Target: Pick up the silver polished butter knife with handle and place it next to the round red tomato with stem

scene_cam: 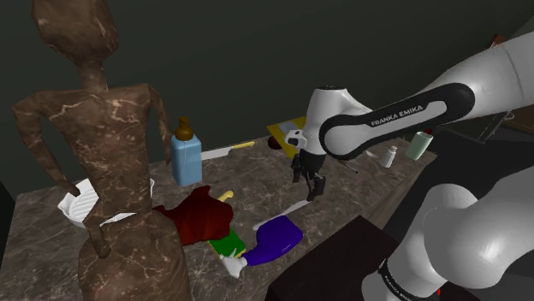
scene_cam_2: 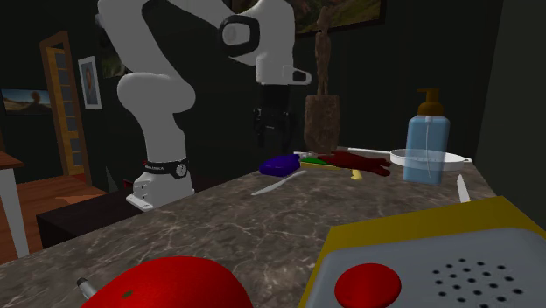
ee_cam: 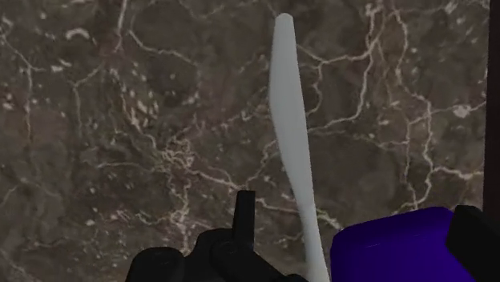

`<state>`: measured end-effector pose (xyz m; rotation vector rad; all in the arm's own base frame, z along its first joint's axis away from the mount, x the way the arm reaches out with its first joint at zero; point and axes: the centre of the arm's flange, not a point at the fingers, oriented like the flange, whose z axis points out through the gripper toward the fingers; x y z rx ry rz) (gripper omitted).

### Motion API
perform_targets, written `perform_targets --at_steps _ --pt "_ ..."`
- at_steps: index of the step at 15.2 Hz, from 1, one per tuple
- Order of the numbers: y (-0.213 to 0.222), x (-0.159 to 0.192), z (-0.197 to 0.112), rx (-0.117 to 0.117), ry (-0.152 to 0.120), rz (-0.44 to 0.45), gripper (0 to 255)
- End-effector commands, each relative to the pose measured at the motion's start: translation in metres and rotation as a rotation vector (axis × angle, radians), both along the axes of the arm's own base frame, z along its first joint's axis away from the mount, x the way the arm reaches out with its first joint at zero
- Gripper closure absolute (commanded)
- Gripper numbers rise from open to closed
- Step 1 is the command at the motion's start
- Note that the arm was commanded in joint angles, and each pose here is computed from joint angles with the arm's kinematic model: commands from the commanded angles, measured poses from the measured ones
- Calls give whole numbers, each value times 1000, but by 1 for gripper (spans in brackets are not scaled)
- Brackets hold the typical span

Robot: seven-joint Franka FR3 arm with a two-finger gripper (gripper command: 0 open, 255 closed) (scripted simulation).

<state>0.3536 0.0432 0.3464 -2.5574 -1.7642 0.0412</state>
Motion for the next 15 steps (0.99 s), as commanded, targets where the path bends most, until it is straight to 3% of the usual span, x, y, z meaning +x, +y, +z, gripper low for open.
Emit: perform_targets --at_steps 1,3,10,15 --pt "7 3 -24 6 -15 128 0" --pt "12 6 -45 9 -24 227 0" --pt "12 5 -82 9 -24 227 0" --pt "12 5 -85 9 -24 227 0"
